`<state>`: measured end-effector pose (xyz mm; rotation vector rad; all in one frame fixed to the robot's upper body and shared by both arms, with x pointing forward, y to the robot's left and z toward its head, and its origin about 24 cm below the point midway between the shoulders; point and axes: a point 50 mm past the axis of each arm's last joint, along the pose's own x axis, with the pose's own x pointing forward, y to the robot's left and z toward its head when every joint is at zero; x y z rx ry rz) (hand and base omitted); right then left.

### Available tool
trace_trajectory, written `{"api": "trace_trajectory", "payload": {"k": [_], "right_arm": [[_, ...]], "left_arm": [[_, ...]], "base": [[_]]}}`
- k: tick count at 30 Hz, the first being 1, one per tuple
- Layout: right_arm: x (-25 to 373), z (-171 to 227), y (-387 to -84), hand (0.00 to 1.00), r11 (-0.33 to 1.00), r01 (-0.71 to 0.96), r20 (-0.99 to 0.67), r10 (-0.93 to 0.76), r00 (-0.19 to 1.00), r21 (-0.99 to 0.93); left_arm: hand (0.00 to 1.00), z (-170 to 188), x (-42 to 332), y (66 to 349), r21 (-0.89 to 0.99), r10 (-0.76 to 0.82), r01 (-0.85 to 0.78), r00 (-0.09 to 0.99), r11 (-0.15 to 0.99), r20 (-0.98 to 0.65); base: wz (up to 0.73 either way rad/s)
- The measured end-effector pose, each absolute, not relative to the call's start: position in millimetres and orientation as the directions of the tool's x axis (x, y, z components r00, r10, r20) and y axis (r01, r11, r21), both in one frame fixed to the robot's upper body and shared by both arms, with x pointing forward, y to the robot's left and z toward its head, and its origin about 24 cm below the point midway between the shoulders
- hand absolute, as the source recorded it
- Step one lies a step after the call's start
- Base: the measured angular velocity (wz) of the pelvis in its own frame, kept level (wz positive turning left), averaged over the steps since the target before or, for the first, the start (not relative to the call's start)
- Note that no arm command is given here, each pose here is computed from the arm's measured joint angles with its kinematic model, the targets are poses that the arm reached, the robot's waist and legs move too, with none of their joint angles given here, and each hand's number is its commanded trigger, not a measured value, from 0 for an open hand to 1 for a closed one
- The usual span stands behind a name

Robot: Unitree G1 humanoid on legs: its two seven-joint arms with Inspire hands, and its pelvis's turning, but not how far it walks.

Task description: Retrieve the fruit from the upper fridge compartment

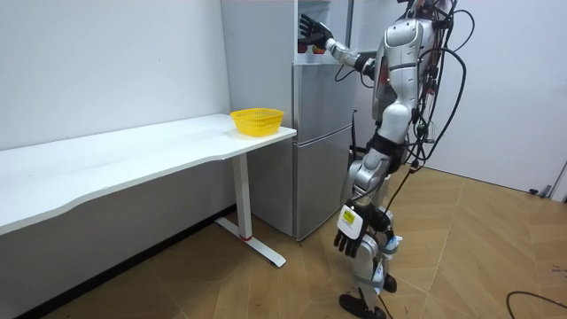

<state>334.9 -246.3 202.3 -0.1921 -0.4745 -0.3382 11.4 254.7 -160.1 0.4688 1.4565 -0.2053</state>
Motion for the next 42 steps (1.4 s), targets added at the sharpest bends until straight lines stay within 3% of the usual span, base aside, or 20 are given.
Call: {"api": "trace_trajectory", "payload": {"k": [13, 38, 39, 40, 41, 42], "right_arm": [[342, 181, -260, 0.0, 0.928, 0.341, 0.365, -0.269, 0.891, -0.151], [350, 175, -271, 0.0, 0.927, 0.306, 0.281, -0.24, 0.929, -0.217], [351, 175, -272, 0.31, 0.928, 0.302, 0.277, -0.238, 0.931, -0.22], [352, 174, -272, 0.86, 0.928, 0.295, 0.267, -0.232, 0.935, -0.227], [353, 173, -274, 1.0, 0.928, 0.291, 0.257, -0.23, 0.939, -0.232], [354, 172, -274, 1.0, 0.929, 0.287, 0.25, -0.227, 0.941, -0.235]], "left_arm": [[0.0, -159, 16, 255, 0.19, 0.149, 0.412, 0.129, 0.891, -0.98], [0.0, -158, 19, 257, 0.202, 0.166, 0.399, 0.122, 0.894, -0.979], [0.0, -158, 19, 257, 0.201, 0.166, 0.4, 0.121, 0.894, -0.979], [0.0, -158, 19, 257, 0.2, 0.166, 0.399, 0.119, 0.895, -0.979], [0.0, -158, 19, 257, 0.2, 0.166, 0.395, 0.118, 0.897, -0.979], [0.0, -158, 19, 257, 0.199, 0.166, 0.394, 0.117, 0.897, -0.979]], "base": [[0.0], [0.01], [0.0], [0.0], [0.0], [0.0]]}}
